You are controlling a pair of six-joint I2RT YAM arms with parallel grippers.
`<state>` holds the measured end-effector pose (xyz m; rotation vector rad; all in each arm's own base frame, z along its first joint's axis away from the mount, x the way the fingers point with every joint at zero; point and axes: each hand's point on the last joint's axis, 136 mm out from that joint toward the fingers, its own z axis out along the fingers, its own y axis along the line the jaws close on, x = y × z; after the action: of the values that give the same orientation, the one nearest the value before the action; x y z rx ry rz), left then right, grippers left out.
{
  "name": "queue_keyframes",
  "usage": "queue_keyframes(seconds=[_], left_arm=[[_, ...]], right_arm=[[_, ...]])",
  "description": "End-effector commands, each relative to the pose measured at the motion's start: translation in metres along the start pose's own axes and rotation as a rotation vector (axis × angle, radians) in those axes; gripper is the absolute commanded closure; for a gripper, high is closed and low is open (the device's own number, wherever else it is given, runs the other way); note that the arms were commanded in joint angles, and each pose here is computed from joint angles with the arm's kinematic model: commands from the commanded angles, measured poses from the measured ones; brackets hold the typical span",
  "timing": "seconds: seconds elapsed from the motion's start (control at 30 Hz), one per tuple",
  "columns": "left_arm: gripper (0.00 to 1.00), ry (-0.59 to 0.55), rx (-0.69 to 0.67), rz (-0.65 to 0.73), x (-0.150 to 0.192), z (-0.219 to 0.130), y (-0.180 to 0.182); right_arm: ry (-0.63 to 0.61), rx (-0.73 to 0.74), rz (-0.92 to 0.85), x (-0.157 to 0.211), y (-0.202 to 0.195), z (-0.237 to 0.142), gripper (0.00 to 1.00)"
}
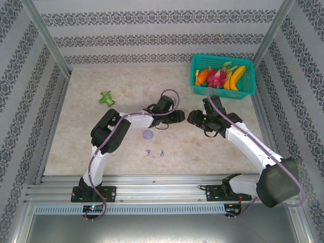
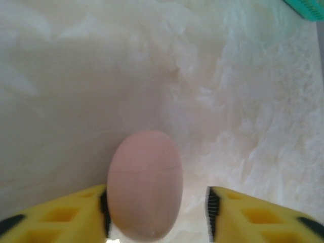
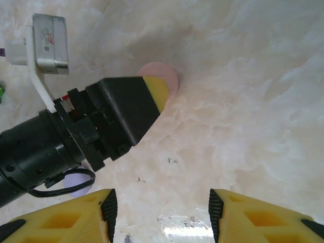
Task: Insert the wireless bluetooth earbuds into the charging case
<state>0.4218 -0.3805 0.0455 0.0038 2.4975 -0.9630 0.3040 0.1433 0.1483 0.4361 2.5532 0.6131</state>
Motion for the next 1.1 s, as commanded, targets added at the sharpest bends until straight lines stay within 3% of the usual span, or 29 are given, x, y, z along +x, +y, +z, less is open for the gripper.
queue_keyframes(seconds=[0.0, 0.1, 0.17, 0.37, 0.57, 0.83, 1.07], left_arm=[[0.29, -0.027, -0.101, 0.01, -0.012, -0.023, 0.016], [0.15, -0.07, -0.102, 0.029, -0.024, -0.042, 0.014], [0.0, -0.105, -0.101, 0.029, -0.034, -0.057, 0.015], [0.0, -0.246, -0.103, 0.039, -0.068, -0.123, 0.021], [0.0, -0.389, -0.179, -0.024, -0.094, -0.201, 0.055], [0.0, -0.567, -0.297, -0.191, -0.096, -0.284, 0.117], [0.0, -0.65, -0.306, -0.354, -0.088, -0.324, 0.165]], right_arm=[[-0.02, 0.014, -0.017, 0.001, 0.0, -0.006, 0.46], [-0.024, 0.016, -0.03, 0.004, 0.004, -0.008, 0.45], [-0.022, 0.023, -0.04, 0.008, 0.005, -0.008, 0.44], [-0.002, 0.062, -0.084, 0.023, 0.011, 0.002, 0.37], [0.038, 0.118, -0.147, 0.043, 0.032, 0.025, 0.31], [0.143, 0.143, -0.23, 0.087, 0.09, 0.076, 0.3], [0.239, 0.121, -0.322, 0.113, 0.135, 0.115, 0.3]])
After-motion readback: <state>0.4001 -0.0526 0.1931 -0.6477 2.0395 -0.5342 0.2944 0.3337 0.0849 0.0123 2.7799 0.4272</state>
